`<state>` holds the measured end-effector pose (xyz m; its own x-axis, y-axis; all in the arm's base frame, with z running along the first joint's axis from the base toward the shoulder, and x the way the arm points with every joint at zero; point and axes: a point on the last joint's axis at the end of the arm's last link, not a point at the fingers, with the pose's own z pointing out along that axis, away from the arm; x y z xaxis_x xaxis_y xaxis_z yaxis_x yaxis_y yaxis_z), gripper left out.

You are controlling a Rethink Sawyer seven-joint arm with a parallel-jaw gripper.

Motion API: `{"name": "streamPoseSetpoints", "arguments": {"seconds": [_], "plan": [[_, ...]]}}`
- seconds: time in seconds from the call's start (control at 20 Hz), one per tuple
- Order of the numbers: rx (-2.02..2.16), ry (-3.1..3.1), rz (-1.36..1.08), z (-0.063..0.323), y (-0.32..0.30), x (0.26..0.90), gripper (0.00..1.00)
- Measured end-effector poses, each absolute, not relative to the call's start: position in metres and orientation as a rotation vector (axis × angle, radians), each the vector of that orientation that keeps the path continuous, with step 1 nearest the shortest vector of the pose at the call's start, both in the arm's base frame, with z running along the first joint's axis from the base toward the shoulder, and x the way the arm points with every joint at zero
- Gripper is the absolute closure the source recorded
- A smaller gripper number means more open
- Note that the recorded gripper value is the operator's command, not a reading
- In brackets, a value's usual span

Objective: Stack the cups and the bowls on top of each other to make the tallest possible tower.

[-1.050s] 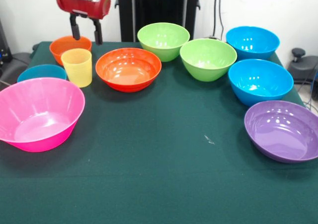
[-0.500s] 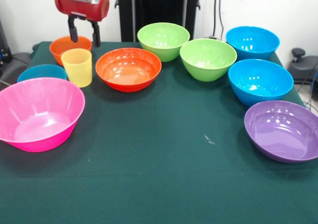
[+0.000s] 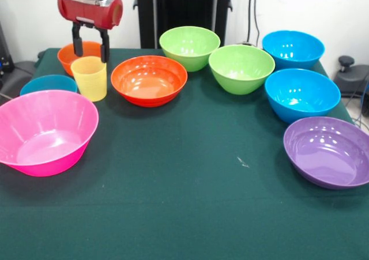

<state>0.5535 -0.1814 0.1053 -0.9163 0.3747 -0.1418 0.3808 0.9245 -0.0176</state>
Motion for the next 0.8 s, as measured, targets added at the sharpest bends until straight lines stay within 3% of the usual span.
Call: {"name": "streamPoseSetpoints", "arguments": {"seconds": [0.8], "plan": [[0.812,2.925,-0.051,0.081,-0.176,0.549,0.0]]}}
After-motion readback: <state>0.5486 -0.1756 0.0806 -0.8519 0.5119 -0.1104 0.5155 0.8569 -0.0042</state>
